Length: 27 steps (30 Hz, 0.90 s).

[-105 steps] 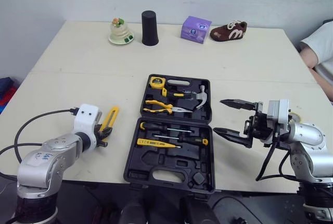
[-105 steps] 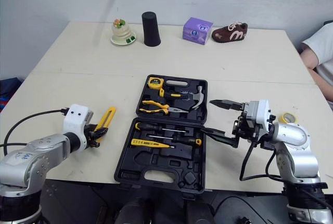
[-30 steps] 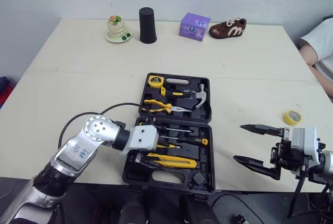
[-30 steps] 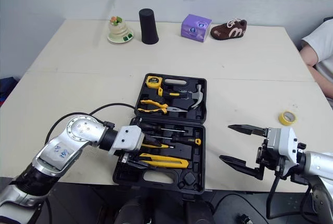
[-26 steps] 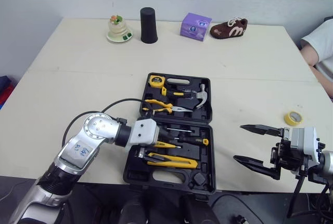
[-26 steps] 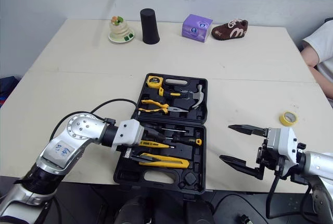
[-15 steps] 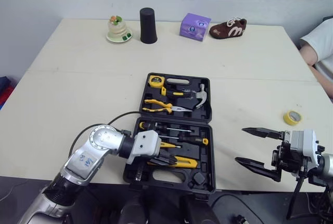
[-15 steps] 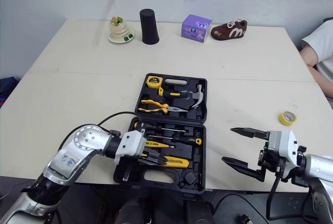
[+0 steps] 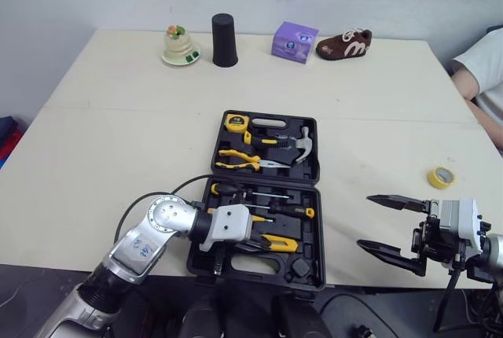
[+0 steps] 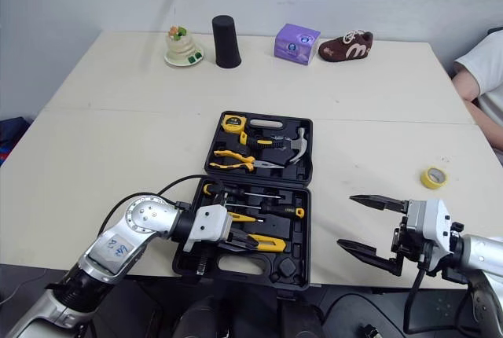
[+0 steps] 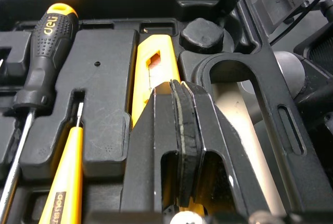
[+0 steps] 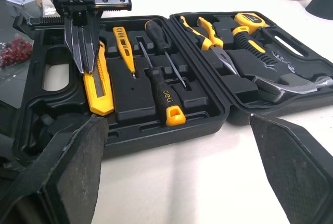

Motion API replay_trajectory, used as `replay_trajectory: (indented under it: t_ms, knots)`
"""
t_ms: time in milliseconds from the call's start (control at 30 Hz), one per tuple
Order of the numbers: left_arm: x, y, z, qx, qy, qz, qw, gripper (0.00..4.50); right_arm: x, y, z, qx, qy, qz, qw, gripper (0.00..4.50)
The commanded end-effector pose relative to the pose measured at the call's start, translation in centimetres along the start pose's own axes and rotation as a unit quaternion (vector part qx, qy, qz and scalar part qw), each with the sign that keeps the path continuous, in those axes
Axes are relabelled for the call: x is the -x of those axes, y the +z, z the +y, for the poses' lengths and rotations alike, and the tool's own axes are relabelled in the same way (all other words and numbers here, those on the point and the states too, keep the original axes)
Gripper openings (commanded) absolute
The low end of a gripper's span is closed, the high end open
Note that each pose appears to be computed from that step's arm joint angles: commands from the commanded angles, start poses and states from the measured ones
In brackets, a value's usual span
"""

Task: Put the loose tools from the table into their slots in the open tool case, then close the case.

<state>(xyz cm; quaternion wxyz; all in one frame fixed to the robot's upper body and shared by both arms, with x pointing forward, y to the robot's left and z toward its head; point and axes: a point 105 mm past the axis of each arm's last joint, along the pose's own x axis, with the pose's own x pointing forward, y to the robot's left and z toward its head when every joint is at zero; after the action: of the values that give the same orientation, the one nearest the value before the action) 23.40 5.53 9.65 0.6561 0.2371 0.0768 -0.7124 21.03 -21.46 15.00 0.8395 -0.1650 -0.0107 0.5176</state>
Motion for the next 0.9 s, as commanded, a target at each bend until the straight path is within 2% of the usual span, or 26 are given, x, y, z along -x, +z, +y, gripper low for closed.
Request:
replay_trajectory:
  t_ms: [33, 200, 300, 433, 500, 567, 667, 733, 800, 900]
  knots:
    - [0.2, -4.7, -0.6, 0.074, 0.013, 0.091, 0.993, 0.04, 0.0, 0.3, 0.1, 0.009, 0.001, -0.006, 1.0, 4.5]
    - [0.3, -7.0, -1.3, 0.116, 0.018, 0.13, 0.985, 0.04, -0.1, 0.3, 0.2, 0.008, -0.001, -0.007, 1.0, 4.5]
    - [0.3, -6.6, -0.8, 0.106, 0.031, 0.115, 0.987, 0.04, -0.1, 0.3, 0.1, 0.009, -0.004, -0.007, 1.0, 4.5]
    - [0.4, -3.9, 0.4, 0.048, 0.047, 0.041, 0.997, 0.04, 0.2, 0.3, -0.1, 0.009, -0.011, -0.003, 1.0, 4.5]
    - [0.6, -3.2, 0.8, 0.03, 0.052, 0.024, 0.998, 0.04, 0.4, 0.3, -0.2, 0.009, -0.016, -0.001, 1.0, 4.5]
    - [1.0, -0.2, 2.3, -0.039, 0.085, -0.048, 0.994, 0.04, 1.3, 0.1, -0.8, 0.003, -0.041, 0.007, 0.999, 4.5]
    - [2.6, 3.4, 2.9, -0.095, 0.091, -0.097, 0.987, 0.04, 4.3, -0.3, -3.7, -0.011, -0.177, -0.01, 0.984, 4.5]
    - [4.0, 4.4, 3.5, -0.107, 0.127, -0.12, 0.979, 0.66, 6.4, -0.9, -4.8, -0.002, -0.25, -0.005, 0.968, 4.5]
    - [5.4, 4.5, 3.8, -0.119, 0.158, -0.12, 0.973, 1.34, 8.3, -1.5, -5.3, 0.001, -0.299, 0.004, 0.954, 4.5]
    - [8.8, 4.8, 4.9, -0.101, 0.239, -0.144, 0.955, 2.79, 11.3, -2.0, -5.7, 0.012, -0.371, 0.014, 0.929, 4.5]
